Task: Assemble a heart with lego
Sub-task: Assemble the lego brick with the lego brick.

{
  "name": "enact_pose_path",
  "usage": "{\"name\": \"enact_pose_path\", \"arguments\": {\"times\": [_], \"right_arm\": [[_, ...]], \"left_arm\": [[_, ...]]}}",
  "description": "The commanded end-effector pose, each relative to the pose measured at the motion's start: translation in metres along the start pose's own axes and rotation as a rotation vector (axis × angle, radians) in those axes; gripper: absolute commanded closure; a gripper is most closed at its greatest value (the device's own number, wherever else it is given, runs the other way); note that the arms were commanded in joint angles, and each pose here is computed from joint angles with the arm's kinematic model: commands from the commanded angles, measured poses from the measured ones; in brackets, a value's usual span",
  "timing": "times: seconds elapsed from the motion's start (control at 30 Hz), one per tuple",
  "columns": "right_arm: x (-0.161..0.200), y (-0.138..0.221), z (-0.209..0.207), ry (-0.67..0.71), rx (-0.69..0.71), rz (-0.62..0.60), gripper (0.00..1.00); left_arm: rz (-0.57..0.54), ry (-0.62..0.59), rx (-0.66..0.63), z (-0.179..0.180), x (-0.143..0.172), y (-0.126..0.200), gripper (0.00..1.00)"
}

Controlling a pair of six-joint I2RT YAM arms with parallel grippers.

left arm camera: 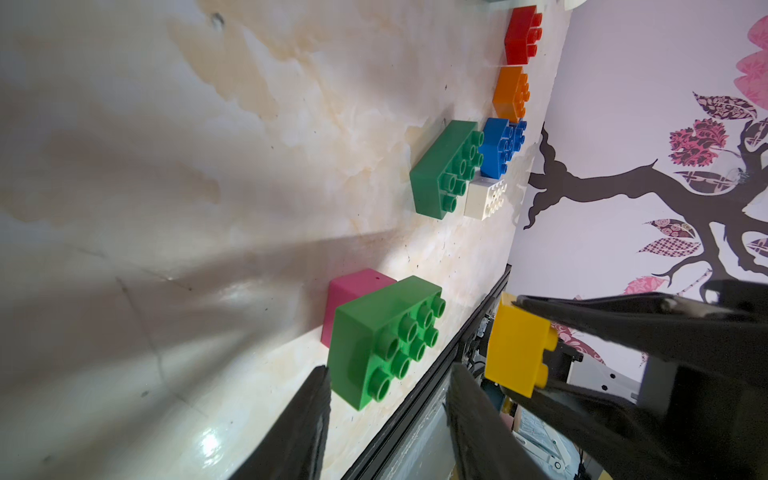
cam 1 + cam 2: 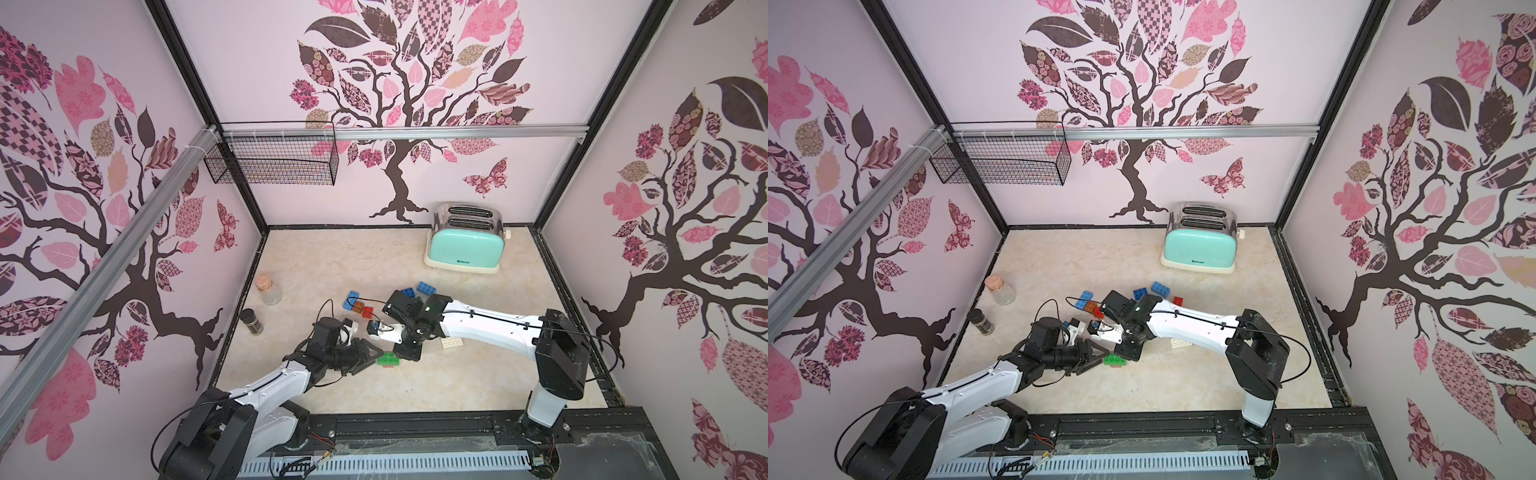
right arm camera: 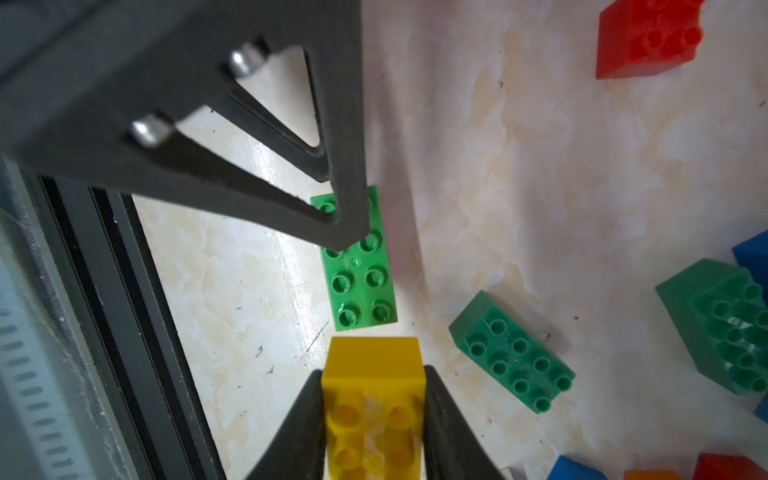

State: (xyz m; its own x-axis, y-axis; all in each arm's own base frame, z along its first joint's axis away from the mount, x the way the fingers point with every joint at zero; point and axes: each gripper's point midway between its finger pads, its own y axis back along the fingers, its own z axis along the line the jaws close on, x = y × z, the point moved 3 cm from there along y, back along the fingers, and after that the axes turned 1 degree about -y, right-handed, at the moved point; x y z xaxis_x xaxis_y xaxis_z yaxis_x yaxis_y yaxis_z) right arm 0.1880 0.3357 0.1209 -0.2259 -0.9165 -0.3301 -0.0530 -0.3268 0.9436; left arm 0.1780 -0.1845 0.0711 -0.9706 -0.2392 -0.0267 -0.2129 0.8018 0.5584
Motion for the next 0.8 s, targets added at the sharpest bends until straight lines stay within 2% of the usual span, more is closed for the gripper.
{"name": "enact_pose_path", "arguments": {"times": [0.0, 0.77], "right_arm": [[-0.01, -0.001, 0.002, 0.004, -0.013, -0.014, 0.72], [-0.016, -0.02, 0.002, 0.073, -0.004, 0.036, 0.72]], "left_arm": [[0.005, -0.002, 0.007, 0.004, 0.001, -0.004, 0.53], [0.026, 0.004, -0.079, 0.021, 0.006, -0.012, 0.61]]}}
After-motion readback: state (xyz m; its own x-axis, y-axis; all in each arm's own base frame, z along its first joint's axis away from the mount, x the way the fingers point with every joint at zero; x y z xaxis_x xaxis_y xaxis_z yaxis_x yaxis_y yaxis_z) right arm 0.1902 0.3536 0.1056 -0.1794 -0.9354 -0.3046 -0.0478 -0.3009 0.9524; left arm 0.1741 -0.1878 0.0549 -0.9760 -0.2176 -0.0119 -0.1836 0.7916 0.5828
